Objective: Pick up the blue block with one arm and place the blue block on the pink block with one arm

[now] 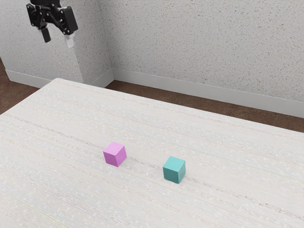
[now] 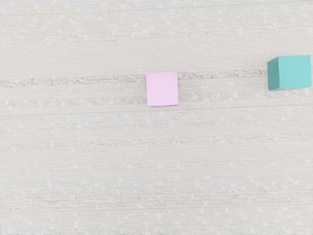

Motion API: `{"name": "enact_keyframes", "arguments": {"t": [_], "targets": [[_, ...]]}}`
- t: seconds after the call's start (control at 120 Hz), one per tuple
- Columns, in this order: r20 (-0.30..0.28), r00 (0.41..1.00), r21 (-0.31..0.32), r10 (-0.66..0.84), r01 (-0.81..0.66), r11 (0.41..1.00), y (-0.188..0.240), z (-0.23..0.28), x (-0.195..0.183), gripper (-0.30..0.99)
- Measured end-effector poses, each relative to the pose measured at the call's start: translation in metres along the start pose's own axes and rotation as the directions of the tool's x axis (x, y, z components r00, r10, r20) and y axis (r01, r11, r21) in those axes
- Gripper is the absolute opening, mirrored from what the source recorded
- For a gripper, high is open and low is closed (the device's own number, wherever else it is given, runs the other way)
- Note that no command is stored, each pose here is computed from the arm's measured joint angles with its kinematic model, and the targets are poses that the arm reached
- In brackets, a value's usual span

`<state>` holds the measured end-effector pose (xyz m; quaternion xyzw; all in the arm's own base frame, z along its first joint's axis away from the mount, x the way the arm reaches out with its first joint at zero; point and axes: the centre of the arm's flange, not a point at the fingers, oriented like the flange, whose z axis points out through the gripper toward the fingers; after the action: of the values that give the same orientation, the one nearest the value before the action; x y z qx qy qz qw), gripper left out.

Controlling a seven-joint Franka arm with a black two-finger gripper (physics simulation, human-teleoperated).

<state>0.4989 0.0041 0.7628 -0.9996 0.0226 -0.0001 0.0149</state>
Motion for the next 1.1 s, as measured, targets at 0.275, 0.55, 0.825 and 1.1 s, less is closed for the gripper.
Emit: {"name": "enact_keyframes", "arguments": {"t": [0.275, 0.55, 0.825, 1.1], "targets": [[0.154, 0.988, 0.000, 0.002, -0.002, 1.000, -0.002, 0.105, 0.024, 0.69], [0.207, 0.978, -0.007, 0.027, -0.027, 1.000, 0.009, 0.217, 0.038, 0.69], [0.186, 0.977, -0.054, 0.101, -0.093, 0.994, 0.051, 0.252, 0.053, 0.69], [0.146, 0.952, -0.076, 0.270, -0.262, 0.962, 0.174, 0.303, 0.036, 0.69]]}}
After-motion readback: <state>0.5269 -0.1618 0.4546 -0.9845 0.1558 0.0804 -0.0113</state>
